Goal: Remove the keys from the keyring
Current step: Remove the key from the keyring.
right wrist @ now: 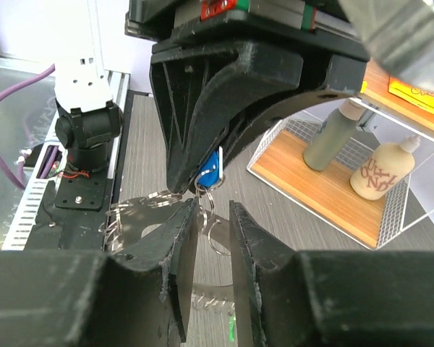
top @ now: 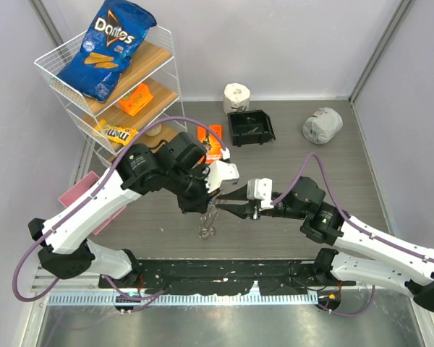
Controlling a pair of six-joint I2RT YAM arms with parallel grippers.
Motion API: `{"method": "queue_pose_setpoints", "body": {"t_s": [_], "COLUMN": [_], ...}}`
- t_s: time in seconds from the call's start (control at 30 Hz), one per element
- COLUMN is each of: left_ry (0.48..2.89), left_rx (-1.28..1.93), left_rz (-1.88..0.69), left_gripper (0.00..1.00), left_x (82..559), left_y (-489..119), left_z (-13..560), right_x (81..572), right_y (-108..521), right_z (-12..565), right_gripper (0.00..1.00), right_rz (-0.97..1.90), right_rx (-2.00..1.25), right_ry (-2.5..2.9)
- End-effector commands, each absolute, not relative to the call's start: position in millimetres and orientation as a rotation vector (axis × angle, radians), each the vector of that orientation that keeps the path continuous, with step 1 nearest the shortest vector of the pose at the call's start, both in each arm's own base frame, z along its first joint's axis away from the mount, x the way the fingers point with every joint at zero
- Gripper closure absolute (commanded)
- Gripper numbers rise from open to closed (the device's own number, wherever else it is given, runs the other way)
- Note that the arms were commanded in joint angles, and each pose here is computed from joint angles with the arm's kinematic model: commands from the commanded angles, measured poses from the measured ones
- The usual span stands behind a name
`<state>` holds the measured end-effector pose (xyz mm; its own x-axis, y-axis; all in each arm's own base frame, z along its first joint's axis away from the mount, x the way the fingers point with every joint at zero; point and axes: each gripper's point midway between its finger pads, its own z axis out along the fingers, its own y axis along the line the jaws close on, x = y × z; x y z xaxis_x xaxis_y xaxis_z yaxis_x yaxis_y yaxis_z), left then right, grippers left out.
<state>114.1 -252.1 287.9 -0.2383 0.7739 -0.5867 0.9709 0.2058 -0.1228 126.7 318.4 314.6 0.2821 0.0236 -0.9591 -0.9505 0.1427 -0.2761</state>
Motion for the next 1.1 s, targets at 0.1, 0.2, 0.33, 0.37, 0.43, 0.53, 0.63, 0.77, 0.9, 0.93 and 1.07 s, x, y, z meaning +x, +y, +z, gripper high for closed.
{"method": "queue_pose_setpoints", "body": {"t_s": [0.1,0.2,0.33,0.37,0.43,0.53,0.63,0.77,0.9,0.93,1.07], "left_ry": [2.035,2.029,2.015,2.012,2.007,1.998,1.994,1.99,1.991,1.991,1.985], "left_rx": [1.652,1.65,1.652,1.654,1.653,1.658,1.667,1.67,1.677,1.68,1.683], "left_rz": [-0.72,-0.724,-0.737,-0.735,-0.74,-0.75,-0.757,-0.757,-0.765,-0.767,-0.771], "left_gripper": [1.0,1.0,1.0,1.0,1.0,1.0,1.0,1.0,1.0,1.0,1.0], "left_x": [99.5,99.7,97.3,96.9,96.3,94.1,92.0,92.0,90.6,90.0,89.3], "left_y": [-244.4,-245.1,-245.3,-244.8,-244.8,-245.4,-245.7,-246.3,-247.5,-247.8,-248.6], "left_z": [299.8,300.7,303.2,303.4,304.4,305.5,305.2,305.0,303.4,302.7,303.4], "right_x": [119.2,119.4,119.4,119.1,118.8,118.0,117.2,115.8,114.8,114.4,111.7], "right_y": [324.1,326.8,328.3,328.7,329.7,330.4,331.1,331.5,332.1,332.8,334.4], "right_z": [350.0,345.6,343.8,342.6,341.3,342.8,342.1,344.4,345.9,345.6,344.4], "right_gripper": [0.73,0.74,0.74,0.75,0.75,0.76,0.76,0.56,0.59,0.6,0.61], "right_rz": [0.974,0.981,0.985,0.988,0.993,0.999,1.004,1.015,1.02,1.022,1.038], "right_rx": [-1.18,-1.191,-1.196,-1.2,-1.204,-1.206,-1.21,-1.209,-1.213,-1.217,-1.232], "right_ry": [0.925,0.933,0.937,0.939,0.941,0.936,0.935,0.929,0.921,0.919,0.916]}}
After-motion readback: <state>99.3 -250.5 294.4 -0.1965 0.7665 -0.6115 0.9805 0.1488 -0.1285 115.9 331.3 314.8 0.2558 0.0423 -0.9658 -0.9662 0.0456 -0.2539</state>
